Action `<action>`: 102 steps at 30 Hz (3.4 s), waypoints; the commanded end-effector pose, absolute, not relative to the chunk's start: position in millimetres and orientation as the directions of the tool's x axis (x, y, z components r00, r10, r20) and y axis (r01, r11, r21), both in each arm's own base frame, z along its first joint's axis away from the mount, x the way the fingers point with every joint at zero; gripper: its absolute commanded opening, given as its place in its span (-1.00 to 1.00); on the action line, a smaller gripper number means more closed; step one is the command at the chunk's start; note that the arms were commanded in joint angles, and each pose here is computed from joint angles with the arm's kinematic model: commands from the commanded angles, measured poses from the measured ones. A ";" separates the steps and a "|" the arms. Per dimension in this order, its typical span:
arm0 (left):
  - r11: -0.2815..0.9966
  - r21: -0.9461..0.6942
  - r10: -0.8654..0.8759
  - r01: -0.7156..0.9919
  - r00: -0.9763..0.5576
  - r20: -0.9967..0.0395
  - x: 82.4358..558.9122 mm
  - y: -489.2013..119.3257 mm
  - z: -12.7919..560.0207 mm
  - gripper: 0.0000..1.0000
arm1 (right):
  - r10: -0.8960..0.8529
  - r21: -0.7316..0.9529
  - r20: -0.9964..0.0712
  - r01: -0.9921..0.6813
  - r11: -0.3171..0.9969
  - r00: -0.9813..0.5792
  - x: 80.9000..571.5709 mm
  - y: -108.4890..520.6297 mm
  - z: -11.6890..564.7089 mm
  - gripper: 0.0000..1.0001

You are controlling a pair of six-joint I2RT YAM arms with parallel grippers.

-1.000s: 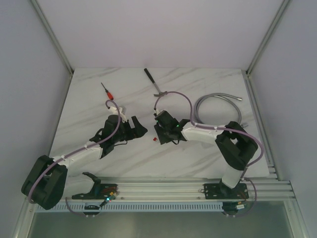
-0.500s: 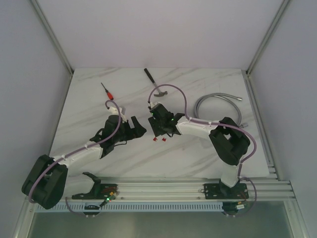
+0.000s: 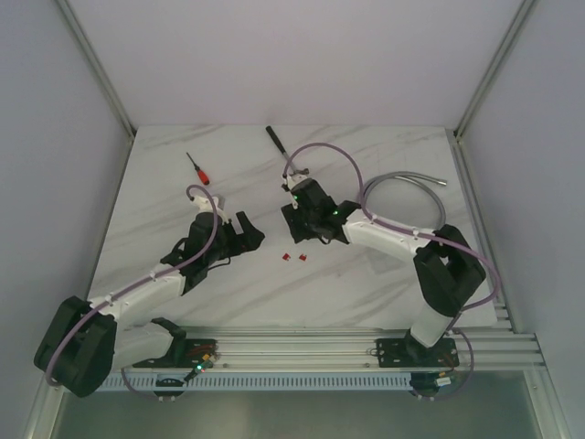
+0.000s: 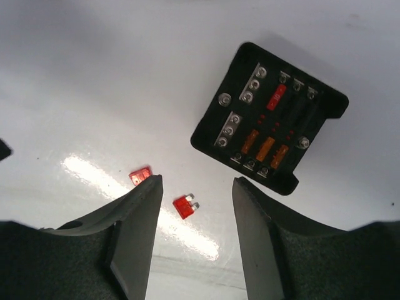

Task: Snap on the fuse box
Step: Pick up the fuse from the center of the board.

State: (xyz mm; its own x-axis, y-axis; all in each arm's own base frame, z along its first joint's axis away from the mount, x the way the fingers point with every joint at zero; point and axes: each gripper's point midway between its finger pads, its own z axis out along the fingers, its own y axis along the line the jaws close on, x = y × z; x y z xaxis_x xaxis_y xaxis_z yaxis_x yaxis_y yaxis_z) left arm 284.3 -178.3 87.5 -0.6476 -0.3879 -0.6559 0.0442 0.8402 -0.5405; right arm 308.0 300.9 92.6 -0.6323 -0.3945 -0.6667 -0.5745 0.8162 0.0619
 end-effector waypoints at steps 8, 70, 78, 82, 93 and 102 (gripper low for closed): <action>0.854 -0.520 -0.385 0.018 -0.651 -0.654 284.6 -172.6 81.7 1.00 | -0.284 -0.031 -0.627 -0.342 0.939 -0.725 291.8 281.4 52.6 0.08; 0.838 -0.544 -0.381 0.050 -0.660 -0.648 284.5 -180.6 89.7 1.00 | -0.503 0.008 -0.375 -0.545 0.838 -0.779 231.9 263.3 -16.7 -0.16; 0.835 -0.548 -0.381 0.054 -0.663 -0.645 285.2 -182.5 90.8 1.00 | -0.503 0.012 -0.353 -0.541 0.841 -0.789 225.6 258.4 -17.9 -0.23; 0.834 -0.548 -0.379 0.055 -0.666 -0.643 284.9 -183.0 90.0 1.00 | -0.500 0.010 -0.348 -0.537 0.843 -0.793 224.8 257.3 -19.1 -0.26; 0.831 -0.553 -0.378 0.057 -0.671 -0.638 284.0 -184.2 89.3 1.00 | -0.505 0.009 -0.333 -0.538 0.843 -0.797 220.2 253.5 -16.4 -0.25; 0.830 -0.555 -0.379 0.058 -0.671 -0.637 284.0 -184.5 89.7 1.00 | -0.518 0.019 -0.319 -0.551 0.834 -0.794 216.3 253.6 -15.7 -0.28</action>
State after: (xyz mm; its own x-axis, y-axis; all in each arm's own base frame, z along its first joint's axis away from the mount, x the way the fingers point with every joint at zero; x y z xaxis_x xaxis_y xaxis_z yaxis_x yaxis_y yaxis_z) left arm 280.1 -182.3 83.6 -0.6724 -0.3814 -0.6344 0.0476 0.8330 -0.5512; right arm 258.4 281.1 16.4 -0.7373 -0.4490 -0.5048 -0.5269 0.8498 0.0137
